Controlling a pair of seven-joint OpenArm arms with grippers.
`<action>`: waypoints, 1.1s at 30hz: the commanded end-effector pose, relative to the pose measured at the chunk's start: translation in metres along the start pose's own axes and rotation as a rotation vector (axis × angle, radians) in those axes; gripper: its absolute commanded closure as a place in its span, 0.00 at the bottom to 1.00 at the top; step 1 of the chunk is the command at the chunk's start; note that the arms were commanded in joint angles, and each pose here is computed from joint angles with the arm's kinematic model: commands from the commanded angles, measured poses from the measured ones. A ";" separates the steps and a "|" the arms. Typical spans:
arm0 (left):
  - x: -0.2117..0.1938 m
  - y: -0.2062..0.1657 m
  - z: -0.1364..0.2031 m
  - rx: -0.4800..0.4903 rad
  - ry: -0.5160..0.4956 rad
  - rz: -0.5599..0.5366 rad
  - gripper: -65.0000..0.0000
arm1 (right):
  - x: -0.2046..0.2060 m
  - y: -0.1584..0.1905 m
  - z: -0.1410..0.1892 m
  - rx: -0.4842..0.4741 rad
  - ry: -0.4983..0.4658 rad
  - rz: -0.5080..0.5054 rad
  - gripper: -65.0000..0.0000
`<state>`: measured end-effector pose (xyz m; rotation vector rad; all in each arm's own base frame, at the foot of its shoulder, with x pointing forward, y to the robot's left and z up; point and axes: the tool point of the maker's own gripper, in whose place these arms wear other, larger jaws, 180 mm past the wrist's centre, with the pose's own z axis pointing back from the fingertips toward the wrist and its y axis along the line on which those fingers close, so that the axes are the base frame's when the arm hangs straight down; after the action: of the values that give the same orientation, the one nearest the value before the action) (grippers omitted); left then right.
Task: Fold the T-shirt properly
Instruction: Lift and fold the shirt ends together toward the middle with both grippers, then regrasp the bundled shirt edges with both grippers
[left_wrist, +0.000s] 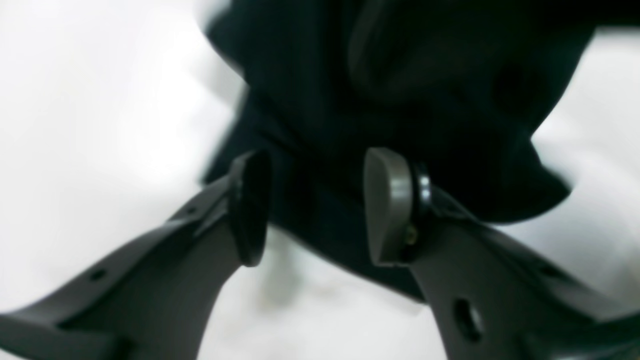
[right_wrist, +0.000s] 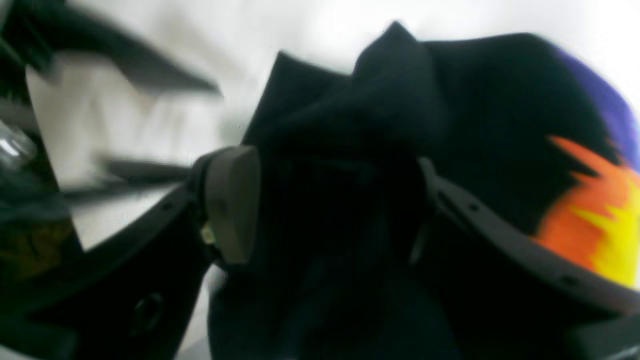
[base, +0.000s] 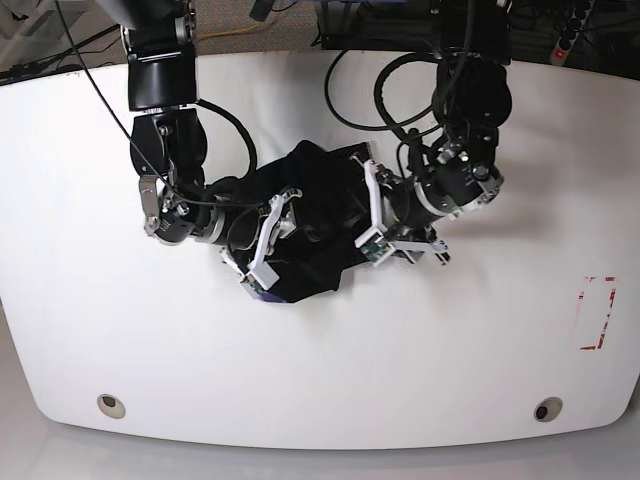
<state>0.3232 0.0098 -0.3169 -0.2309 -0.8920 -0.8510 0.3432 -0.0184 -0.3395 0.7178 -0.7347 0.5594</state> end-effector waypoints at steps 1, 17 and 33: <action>0.001 0.020 0.023 0.075 -0.034 0.002 0.54 | 0.024 0.018 -0.008 0.051 -0.068 0.033 0.41; -0.132 0.145 0.164 0.437 0.254 0.058 0.55 | 0.053 0.065 -0.024 0.102 -0.153 0.027 0.41; -0.127 0.133 0.150 0.388 0.240 0.046 0.55 | 0.028 0.005 -0.002 -0.026 -0.086 -0.002 0.41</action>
<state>0.2847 0.2454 -0.3088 0.1800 -0.7642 -0.6255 0.3500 -0.0066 -0.3201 0.7010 -0.8007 0.5395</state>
